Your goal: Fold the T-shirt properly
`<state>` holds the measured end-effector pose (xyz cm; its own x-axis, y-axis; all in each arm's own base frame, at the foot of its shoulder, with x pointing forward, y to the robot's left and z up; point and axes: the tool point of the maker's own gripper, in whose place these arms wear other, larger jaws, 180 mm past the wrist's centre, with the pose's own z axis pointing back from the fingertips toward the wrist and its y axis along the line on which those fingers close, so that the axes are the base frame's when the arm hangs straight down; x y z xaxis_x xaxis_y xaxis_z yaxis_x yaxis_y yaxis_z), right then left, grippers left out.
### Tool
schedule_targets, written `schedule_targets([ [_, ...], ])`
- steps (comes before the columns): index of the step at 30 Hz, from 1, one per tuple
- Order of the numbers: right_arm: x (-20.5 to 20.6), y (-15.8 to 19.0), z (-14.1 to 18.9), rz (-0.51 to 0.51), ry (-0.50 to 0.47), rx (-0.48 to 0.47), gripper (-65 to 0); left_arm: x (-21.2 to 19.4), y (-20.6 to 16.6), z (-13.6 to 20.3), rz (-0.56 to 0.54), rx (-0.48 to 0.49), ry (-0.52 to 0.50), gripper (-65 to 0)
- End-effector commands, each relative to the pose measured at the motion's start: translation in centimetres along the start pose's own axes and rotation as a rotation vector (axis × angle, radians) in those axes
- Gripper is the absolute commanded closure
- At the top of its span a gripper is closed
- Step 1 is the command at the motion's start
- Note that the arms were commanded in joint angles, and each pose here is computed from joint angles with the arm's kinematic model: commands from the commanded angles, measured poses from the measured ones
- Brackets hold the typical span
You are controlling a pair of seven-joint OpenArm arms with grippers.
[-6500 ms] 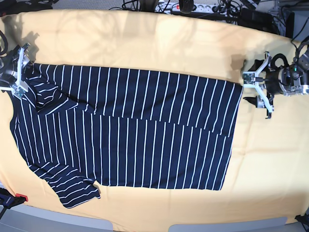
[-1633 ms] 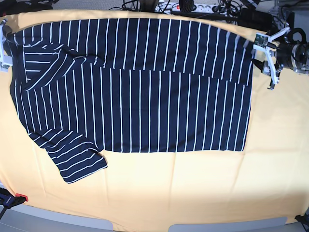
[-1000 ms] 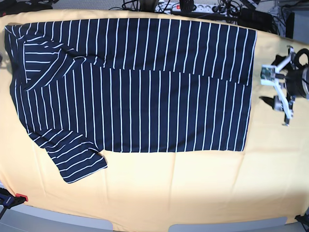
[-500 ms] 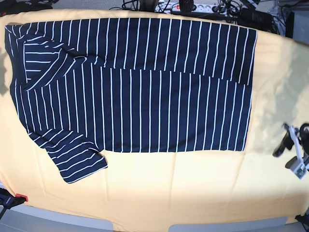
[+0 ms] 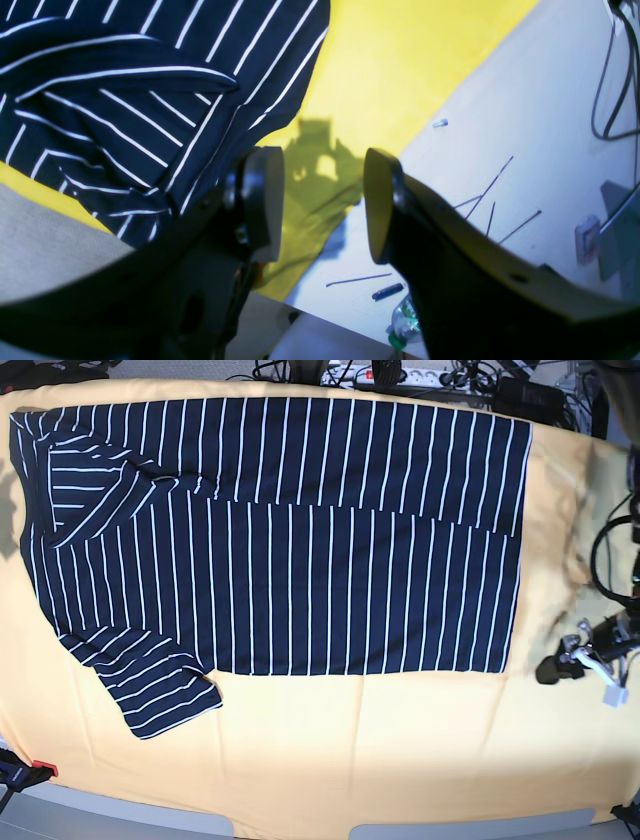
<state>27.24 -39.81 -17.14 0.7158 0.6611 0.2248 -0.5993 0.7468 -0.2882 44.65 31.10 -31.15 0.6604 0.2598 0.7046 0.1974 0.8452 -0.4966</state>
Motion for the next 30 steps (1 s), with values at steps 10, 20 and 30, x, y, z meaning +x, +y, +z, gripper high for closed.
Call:
schedule_targets([
  [10, 0.7, -1.2, 1.5, 0.008, -0.016, -0.047, -28.6, -4.1, -3.5, -4.1, -0.013, -0.088, 0.088, -35.6],
  [20, 1.2, 0.1, -0.2, -0.030, -0.074, 0.000, -28.6, -5.7, -5.5, -5.8, 0.008, -0.139, 0.116, -30.8],
  [30, 4.4, 2.7, -5.5, -0.108, -0.320, 0.005, -28.8, -2.7, -5.4, -6.0, -0.042, -0.122, 0.016, 0.0],
])
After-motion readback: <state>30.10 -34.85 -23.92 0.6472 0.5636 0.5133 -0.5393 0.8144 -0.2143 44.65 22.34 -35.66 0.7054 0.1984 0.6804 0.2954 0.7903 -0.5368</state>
